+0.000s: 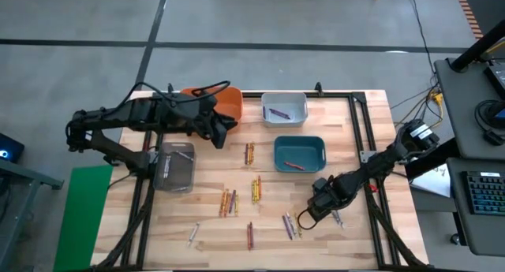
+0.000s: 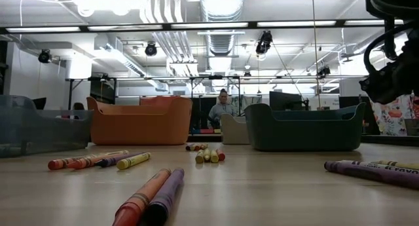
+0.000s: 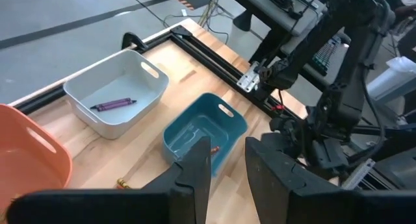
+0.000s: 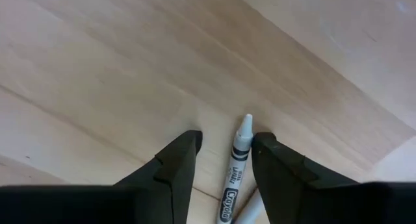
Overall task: Sort crayons
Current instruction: Put the white crayon into the black bin
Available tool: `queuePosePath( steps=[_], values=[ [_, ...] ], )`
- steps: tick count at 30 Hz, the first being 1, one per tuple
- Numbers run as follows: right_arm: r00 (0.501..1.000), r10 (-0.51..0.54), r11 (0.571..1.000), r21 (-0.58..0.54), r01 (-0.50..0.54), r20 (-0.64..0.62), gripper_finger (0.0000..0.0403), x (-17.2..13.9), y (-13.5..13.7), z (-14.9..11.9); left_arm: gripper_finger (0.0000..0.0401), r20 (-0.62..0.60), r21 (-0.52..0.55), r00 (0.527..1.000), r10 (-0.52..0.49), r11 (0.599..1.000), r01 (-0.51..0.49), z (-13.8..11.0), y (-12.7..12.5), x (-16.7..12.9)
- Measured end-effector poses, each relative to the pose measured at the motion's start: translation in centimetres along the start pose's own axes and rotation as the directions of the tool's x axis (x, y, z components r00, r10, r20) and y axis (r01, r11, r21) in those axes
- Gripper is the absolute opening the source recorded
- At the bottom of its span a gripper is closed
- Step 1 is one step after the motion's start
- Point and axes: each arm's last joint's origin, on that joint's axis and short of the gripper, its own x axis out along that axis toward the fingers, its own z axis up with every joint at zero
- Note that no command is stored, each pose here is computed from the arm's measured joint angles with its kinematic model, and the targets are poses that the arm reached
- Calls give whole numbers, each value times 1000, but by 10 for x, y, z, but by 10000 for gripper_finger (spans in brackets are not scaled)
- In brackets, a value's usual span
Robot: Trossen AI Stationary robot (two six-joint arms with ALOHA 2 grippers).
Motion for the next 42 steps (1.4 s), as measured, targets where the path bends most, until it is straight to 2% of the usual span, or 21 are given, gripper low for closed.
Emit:
queuePosePath(
  steps=[4,10,17,22,25,27,29,31,32,35,38,40,42],
  values=[
    [1000,3,1000,-8,-3,7,121,1,1,0,77,3,1,1000,8,1000,-8,0,0,1],
    [1000,17,1000,-22,-16,24,74,1,2,1,77,3,3,1000,8,1000,-8,0,0,1],
    [997,51,998,-32,-49,60,23,-4,5,1,78,-25,77,999,24,997,-22,-8,2,9],
    [966,188,982,-58,-181,176,10,-38,12,3,78,-82,104,996,32,994,-23,-29,5,18],
    [923,282,959,-81,-270,261,9,-66,9,8,78,-98,160,990,-101,980,116,-40,2,22],
    [865,347,937,-108,-331,363,9,-88,5,18,78,-73,193,969,-238,949,248,-47,-2,26],
    [782,420,906,-160,-392,460,9,-112,-1,29,78,-20,215,933,-358,910,354,-54,-3,31],
    [682,496,865,-236,-443,538,9,-133,-7,42,78,55,214,895,-443,881,422,-61,0,35],
    [616,541,836,-286,-469,572,9,-145,-9,48,78,84,207,882,-463,874,439,-66,3,38],
    [400,632,759,-423,-496,664,9,-177,-15,68,78,152,171,869,-472,878,447,-83,14,48],
    [185,695,682,-556,-475,694,9,-204,-20,87,78,207,108,890,-407,913,393,-98,28,57],
    [68,730,624,-623,-471,680,9,-217,-22,100,78,217,90,896,-388,922,378,-107,36,63],
    [-9,749,579,-661,-478,663,9,-223,-23,112,81,236,81,889,-392,920,384,-112,39,66]
  ],
)
